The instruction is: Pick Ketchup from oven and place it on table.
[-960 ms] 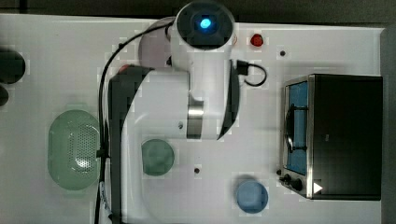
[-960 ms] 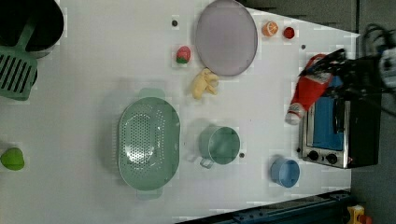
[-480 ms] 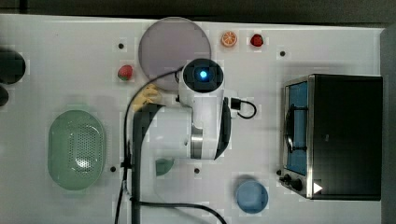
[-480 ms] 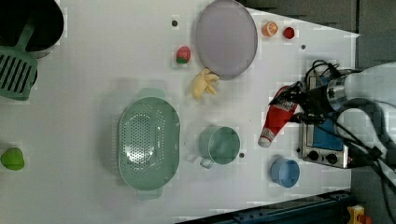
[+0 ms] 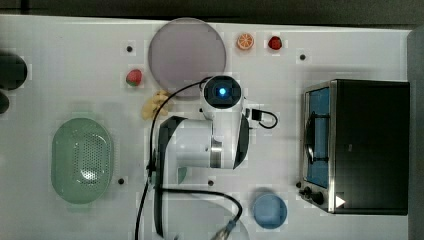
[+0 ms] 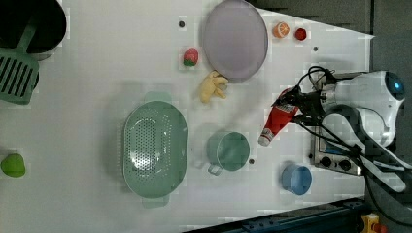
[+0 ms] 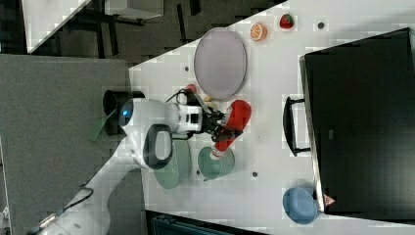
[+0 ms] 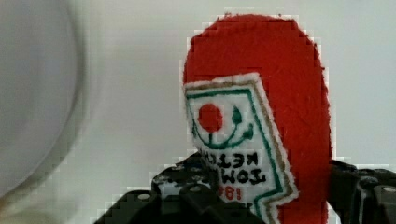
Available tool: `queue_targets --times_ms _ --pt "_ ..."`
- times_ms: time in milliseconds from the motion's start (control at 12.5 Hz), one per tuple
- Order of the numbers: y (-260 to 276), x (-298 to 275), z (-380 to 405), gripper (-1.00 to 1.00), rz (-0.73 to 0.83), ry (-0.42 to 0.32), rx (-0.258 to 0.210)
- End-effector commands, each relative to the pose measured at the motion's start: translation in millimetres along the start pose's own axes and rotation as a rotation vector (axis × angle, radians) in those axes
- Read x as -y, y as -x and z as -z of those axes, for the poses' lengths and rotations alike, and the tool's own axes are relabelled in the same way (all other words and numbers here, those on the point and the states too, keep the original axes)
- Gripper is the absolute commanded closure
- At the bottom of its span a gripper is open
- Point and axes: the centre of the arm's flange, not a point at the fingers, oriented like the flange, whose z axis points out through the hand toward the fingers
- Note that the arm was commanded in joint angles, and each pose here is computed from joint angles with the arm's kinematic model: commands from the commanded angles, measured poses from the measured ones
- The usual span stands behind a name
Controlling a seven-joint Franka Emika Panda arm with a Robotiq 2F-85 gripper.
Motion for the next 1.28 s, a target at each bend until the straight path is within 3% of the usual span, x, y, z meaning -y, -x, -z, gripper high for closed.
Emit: queue_targets --times_ms 80,160,400,800,960,1120,1280 --pt "-2.9 -4.9 -31.2 -0.75 -0.02 0.021 0.011" --pt "-4.6 -2.1 -27.9 -0.97 -0.019 -0.003 -0.011" --pt "-6.1 3.6 33.4 -1.0 -0.032 -0.1 -0.054" --pt "8.3 -23.6 215.2 -1.0 -0.015 -0.195 -0.021" --pt "15.3 -38.8 280.2 -1.0 -0.004 -0.234 -0.03" --pt "25.7 -52.5 338.5 -1.0 0.022 -0.245 -0.072" --pt "32.0 -68.5 374.0 -1.0 0.037 -0.179 -0.113"
